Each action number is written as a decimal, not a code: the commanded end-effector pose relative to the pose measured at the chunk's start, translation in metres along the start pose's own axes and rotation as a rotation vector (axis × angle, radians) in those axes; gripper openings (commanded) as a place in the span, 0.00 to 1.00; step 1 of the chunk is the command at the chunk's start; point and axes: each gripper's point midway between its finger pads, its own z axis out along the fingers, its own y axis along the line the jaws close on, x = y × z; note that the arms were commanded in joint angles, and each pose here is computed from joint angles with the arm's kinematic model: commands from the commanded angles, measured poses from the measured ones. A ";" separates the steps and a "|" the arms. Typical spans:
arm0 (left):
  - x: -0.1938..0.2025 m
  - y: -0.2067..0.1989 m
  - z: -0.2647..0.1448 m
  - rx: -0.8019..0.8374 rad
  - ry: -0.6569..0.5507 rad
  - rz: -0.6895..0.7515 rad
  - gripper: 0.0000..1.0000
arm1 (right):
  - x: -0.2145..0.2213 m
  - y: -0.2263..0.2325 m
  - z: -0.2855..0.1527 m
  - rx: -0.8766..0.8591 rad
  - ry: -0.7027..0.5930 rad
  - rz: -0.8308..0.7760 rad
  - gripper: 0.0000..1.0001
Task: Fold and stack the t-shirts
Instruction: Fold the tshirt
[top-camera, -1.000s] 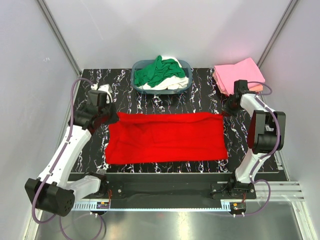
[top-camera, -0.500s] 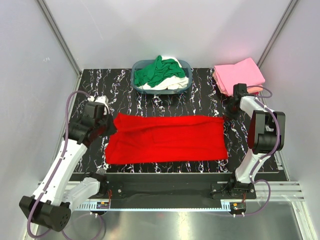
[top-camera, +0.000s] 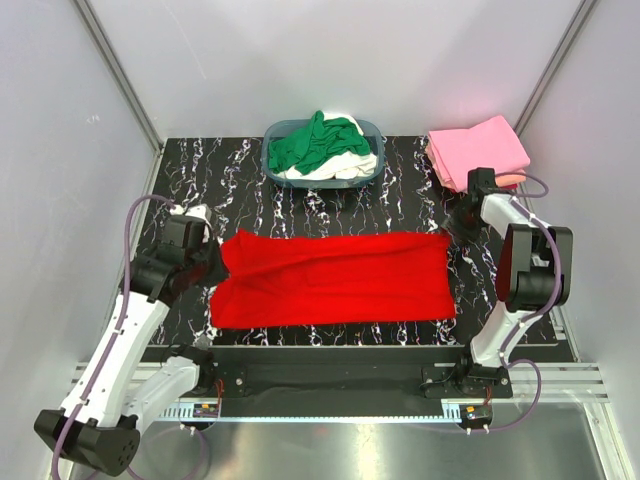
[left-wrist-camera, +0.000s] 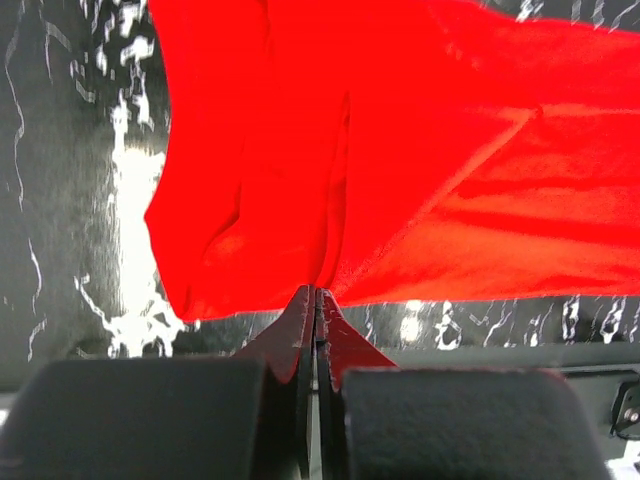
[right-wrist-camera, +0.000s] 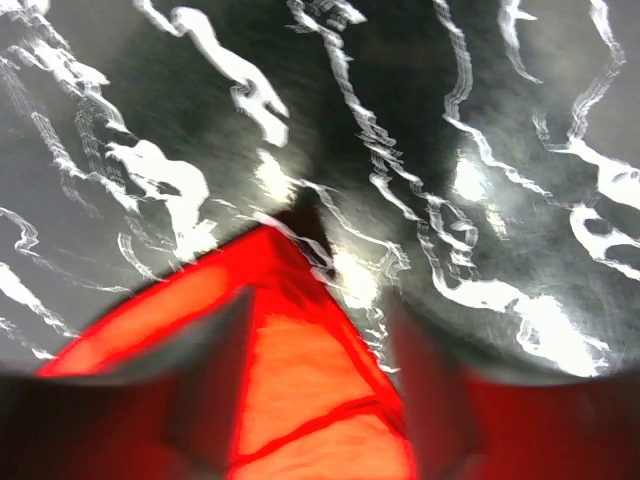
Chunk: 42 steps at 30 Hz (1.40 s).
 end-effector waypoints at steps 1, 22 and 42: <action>0.016 0.003 -0.005 -0.006 0.048 -0.025 0.07 | -0.003 -0.021 -0.016 0.067 -0.044 0.023 0.67; 0.002 -0.030 0.061 0.085 0.084 -0.123 0.70 | 0.008 0.067 -0.088 -0.381 -0.068 -0.101 0.71; 0.017 0.013 0.211 -0.197 0.331 -0.250 0.58 | 0.168 0.074 0.000 -0.249 0.284 -0.274 0.49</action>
